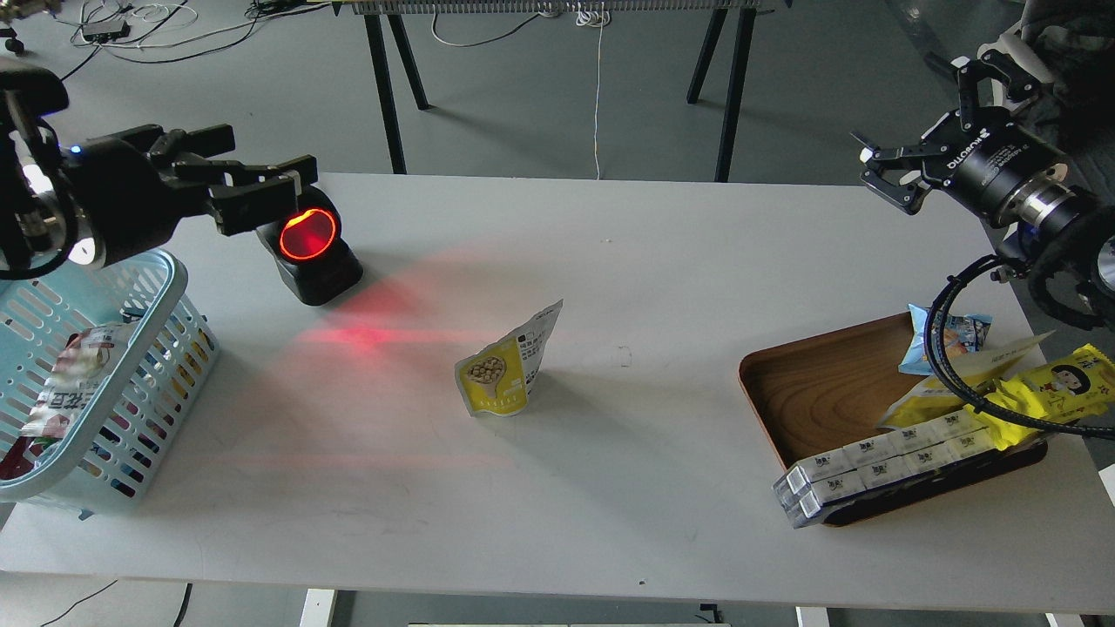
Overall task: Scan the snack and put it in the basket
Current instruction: 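Reach the left gripper toward the yellow packet on the table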
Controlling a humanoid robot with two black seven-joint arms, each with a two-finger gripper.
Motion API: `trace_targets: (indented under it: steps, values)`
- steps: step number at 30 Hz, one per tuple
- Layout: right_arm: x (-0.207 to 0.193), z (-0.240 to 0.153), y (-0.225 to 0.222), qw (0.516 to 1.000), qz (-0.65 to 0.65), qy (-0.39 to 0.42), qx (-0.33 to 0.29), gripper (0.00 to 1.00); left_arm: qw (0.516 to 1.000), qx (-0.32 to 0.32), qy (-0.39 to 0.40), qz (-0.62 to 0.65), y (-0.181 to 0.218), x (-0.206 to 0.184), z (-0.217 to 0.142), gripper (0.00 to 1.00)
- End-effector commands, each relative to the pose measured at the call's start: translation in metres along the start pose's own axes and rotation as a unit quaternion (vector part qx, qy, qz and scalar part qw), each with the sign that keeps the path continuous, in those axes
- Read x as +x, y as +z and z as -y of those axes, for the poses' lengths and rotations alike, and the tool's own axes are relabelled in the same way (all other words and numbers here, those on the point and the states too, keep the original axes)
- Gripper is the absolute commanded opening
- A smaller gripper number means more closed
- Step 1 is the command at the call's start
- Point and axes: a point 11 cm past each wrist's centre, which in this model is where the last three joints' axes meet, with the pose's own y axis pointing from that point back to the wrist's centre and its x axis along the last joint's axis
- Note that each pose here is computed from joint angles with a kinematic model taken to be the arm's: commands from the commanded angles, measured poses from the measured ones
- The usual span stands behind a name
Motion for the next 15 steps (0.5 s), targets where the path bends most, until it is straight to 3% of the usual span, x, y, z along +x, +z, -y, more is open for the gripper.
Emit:
trace_targets:
  steps: [1,6,15]
  values:
    - [0.000,0.000,0.002,1.000,-0.004,0.001,-0.004,0.97,0.999,-0.021,-0.028,-0.003,0.013,-0.018,0.011,1.00]
    - [0.002,0.000,0.004,1.000,-0.012,0.005,-0.010,0.97,0.995,-0.055,-0.077,-0.016,0.034,-0.037,0.026,1.00]
    - [0.001,0.001,0.006,0.999,-0.026,0.005,-0.018,0.97,0.993,-0.091,-0.057,-0.046,0.083,-0.038,0.059,1.00]
